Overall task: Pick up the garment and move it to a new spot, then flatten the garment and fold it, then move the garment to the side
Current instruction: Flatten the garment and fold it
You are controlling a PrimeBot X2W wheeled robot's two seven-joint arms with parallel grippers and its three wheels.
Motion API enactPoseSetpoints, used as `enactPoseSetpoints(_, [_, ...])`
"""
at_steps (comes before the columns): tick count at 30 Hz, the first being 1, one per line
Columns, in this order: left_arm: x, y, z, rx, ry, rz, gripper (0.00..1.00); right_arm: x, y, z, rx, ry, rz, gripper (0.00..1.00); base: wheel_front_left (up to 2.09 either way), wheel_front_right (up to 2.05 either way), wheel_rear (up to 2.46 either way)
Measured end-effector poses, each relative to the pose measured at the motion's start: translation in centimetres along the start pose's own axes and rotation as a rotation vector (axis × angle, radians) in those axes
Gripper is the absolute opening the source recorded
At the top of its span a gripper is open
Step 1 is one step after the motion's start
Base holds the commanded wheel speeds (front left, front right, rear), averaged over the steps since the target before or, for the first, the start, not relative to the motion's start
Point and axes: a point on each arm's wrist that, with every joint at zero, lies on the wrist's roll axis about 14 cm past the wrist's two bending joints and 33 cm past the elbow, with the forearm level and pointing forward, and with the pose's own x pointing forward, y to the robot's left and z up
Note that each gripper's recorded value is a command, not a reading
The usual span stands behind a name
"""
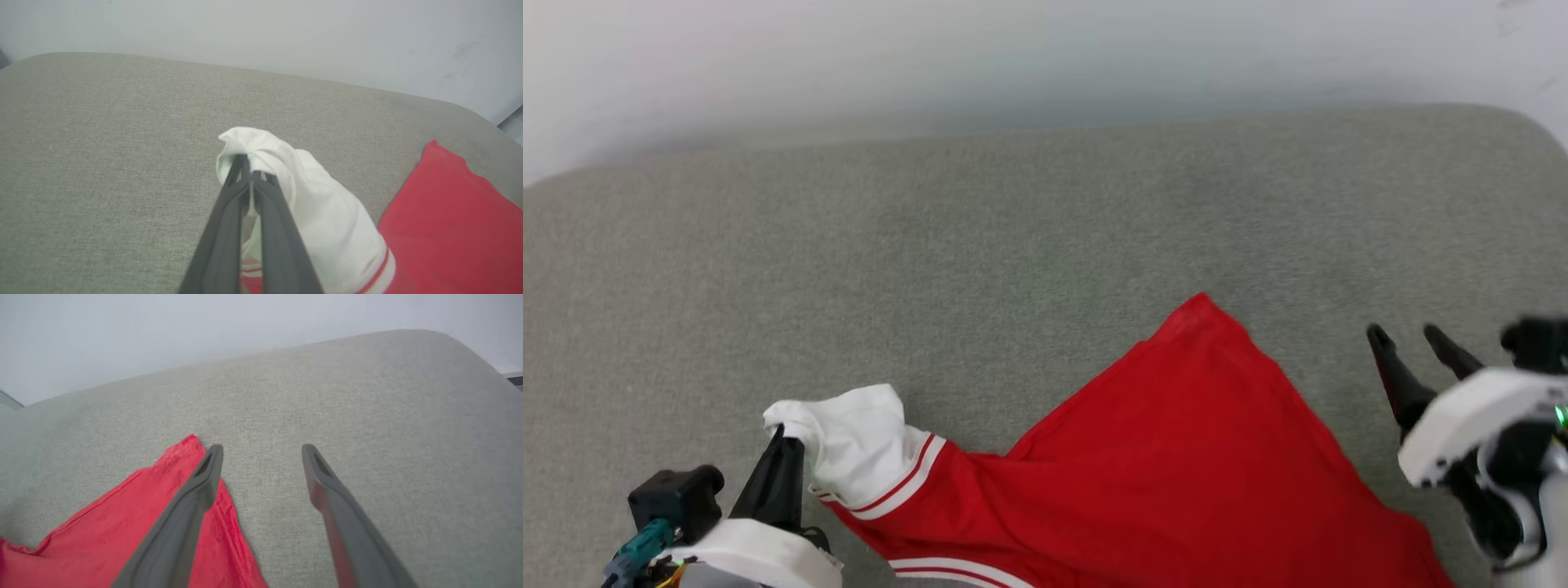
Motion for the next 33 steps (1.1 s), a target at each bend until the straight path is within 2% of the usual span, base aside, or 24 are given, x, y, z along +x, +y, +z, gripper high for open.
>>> enactPoseSetpoints(5, [0.9, 0.3, -0.4, -0.003, 0.007, 0.0, 0.0, 4.5, 2.7, -0.5, -0.111, 0.252, 0.117, 1.0, 0.0, 0.0, 0.0])
enactPoseSetpoints(11, [2.0, 0.8, -0.7, -0.001, 0.007, 0.004, 0.0, 7.9, 5.8, -2.2, -0.24, 0.542, 0.211, 1.0, 0.0, 0.0, 0.0])
enactPoseSetpoints(15, [2.9, 1.1, -1.2, -0.005, 0.009, 0.009, 0.0, 9.7, 7.4, -4.5, -0.299, 0.667, 0.256, 1.0, 0.0, 0.0, 0.0])
enactPoseSetpoints(21, [3.8, 1.7, -2.8, -0.01, 0.042, 0.016, 0.0, 11.2, 8.8, -9.9, -0.307, 0.832, 0.313, 1.0, 0.0, 0.0, 0.0])
enactPoseSetpoints(24, [4.0, 2.0, -3.5, -0.016, 0.056, 0.027, 0.0, 11.6, 9.2, -11.2, -0.319, 0.887, 0.333, 1.0, 0.0, 0.0, 0.0])
enactPoseSetpoints(25, [3.9, 2.1, -3.7, -0.016, 0.061, 0.03, 0.0, 11.7, 9.2, -11.4, -0.314, 0.9, 0.338, 0.85, 0.0, 0.0, 0.0])
enactPoseSetpoints(26, [3.9, 2.3, -3.9, -0.016, 0.064, 0.035, 0.0, 11.8, 9.2, -11.5, -0.317, 0.908, 0.341, 0.3, 0.0, 0.0, 0.0])
enactPoseSetpoints(27, [3.9, 2.4, -3.9, -0.018, 0.065, 0.037, 0.0, 11.8, 9.2, -11.5, -0.323, 0.91, 0.343, 0.0, 0.0, 0.0, 0.0])
enactPoseSetpoints(33, [3.7, 2.1, -1.6, 0.006, 0.003, 0.016, 0.0, 11.3, 9.9, -9.7, -0.314, 0.826, 0.351, 0.0, 0.0, 0.0, 0.0])
